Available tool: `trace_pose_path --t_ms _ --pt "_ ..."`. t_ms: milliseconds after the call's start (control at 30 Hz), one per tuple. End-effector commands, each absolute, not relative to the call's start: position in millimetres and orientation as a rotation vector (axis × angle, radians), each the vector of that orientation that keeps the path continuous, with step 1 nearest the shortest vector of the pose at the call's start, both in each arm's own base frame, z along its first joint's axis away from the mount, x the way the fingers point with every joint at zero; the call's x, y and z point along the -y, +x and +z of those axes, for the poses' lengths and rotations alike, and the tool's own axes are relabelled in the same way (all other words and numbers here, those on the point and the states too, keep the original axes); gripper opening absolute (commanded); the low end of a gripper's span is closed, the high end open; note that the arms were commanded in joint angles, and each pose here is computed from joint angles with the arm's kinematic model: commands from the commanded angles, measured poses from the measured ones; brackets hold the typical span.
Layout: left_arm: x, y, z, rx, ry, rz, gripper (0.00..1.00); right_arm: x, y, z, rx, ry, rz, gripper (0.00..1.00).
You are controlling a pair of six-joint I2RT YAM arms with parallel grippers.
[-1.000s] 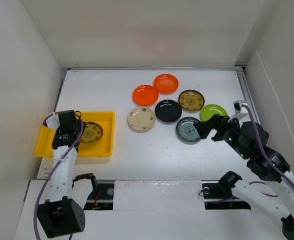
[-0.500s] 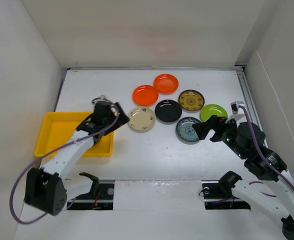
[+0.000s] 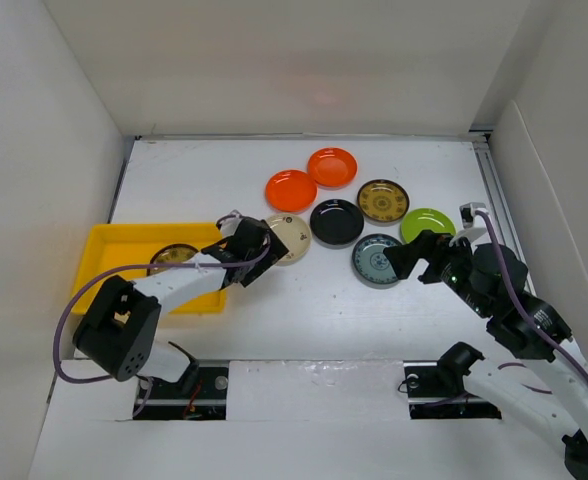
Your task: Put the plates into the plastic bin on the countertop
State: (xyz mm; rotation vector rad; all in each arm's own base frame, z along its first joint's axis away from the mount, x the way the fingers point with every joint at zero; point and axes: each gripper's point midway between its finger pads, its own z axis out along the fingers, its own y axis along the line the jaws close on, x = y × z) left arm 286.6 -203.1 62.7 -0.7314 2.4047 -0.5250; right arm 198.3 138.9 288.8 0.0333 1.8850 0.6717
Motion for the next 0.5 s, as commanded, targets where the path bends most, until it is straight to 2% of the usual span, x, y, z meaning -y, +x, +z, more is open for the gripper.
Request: trace_pose_path --t_ms 0,167,200,333,467 --pt "196.0 305.6 67.9 -2.258 -0.914 -0.535 0.97 -143.4 200.2 307.2 -1.813 0.036 0.721 1.0" --pt "193.5 315.9 47.6 -2.251 -1.002 -0.456 0.89 -147.0 199.7 308.5 -1.793 0.014 0.741 1.0" --pt "191.5 316.2 42.2 -2.251 -1.017 -0.435 0.83 -148.3 198.8 308.5 -1.795 0.007 0.749 1.0" --pt "192.5 321.5 25.9 -2.262 -1.069 -0.383 0.73 -148.3 198.8 308.5 -1.795 0.007 0.749 1.0" --pt "194.9 327.9 20.9 -2.253 -1.11 -0.366 0.56 -147.0 197.1 310.9 -1.785 0.008 0.754 1.0"
